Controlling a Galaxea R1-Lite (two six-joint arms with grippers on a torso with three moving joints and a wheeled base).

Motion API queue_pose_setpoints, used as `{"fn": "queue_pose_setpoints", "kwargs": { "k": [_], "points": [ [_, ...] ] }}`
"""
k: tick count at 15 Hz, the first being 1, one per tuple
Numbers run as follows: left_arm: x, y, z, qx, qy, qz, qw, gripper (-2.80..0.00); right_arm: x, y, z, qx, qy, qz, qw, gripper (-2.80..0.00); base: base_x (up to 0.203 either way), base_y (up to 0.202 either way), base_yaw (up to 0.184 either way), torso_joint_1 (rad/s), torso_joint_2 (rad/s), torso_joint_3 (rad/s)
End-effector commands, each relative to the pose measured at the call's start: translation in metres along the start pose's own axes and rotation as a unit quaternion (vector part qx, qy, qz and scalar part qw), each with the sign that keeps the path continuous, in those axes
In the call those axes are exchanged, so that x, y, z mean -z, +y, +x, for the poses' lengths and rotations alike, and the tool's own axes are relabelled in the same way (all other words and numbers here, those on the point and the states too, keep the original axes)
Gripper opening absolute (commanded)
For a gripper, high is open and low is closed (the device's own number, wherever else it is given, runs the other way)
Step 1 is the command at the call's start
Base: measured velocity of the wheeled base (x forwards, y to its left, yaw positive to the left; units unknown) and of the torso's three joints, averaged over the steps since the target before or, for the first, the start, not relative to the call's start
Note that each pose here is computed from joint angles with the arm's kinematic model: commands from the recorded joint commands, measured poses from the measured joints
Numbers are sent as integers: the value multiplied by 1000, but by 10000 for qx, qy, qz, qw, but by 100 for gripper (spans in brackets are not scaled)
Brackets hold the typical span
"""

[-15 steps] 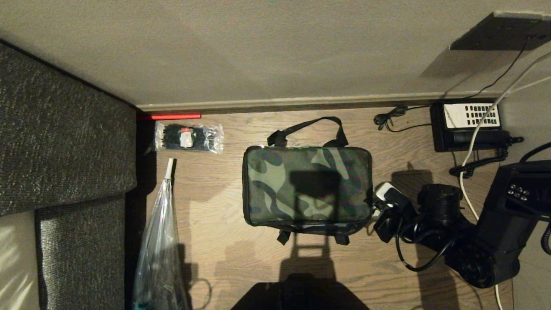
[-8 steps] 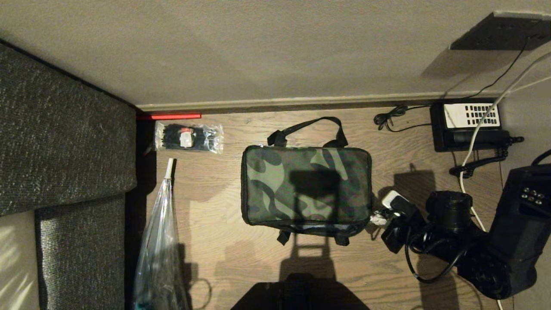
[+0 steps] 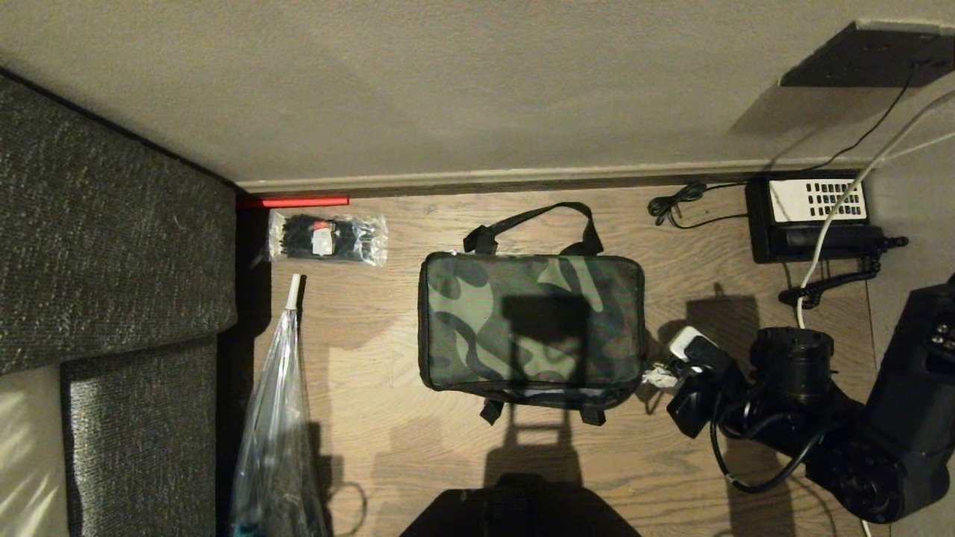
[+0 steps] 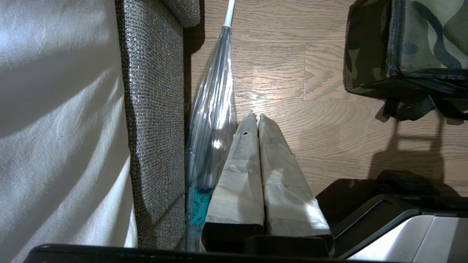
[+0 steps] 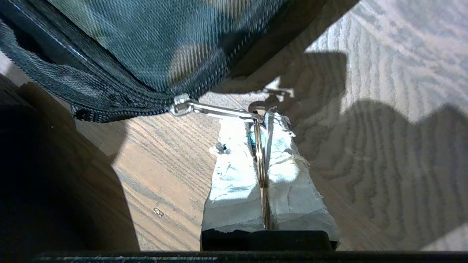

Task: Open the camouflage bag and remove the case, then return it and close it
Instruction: Open the top of the storage box

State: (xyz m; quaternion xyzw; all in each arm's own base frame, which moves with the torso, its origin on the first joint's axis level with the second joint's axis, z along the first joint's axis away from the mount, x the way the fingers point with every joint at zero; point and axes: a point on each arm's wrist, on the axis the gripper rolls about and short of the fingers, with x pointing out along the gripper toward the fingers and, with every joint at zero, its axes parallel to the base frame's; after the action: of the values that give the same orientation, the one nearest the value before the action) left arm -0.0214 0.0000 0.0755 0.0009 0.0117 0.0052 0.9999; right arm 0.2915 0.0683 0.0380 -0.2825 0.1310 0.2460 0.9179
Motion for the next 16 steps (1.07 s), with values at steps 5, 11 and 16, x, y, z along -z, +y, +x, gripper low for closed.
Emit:
{"fn": "queue_pose_setpoints", "kwargs": {
  "k": [5,11,16],
  "points": [
    [1,0,0,-2,3,-1,10000,-280,-8,-4,-4,108,-170,-164,9997,-280,0,0,0,0,0,0],
    [1,0,0,-2,6,-1,10000,-280,-11,-7,-2,239,-171,-168,9994,-280,0,0,0,0,0,0],
    [1,0,0,-2,6,-1,10000,-280,-8,-11,1,330,-133,-141,9993,-280,0,0,0,0,0,0]
  ]
}}
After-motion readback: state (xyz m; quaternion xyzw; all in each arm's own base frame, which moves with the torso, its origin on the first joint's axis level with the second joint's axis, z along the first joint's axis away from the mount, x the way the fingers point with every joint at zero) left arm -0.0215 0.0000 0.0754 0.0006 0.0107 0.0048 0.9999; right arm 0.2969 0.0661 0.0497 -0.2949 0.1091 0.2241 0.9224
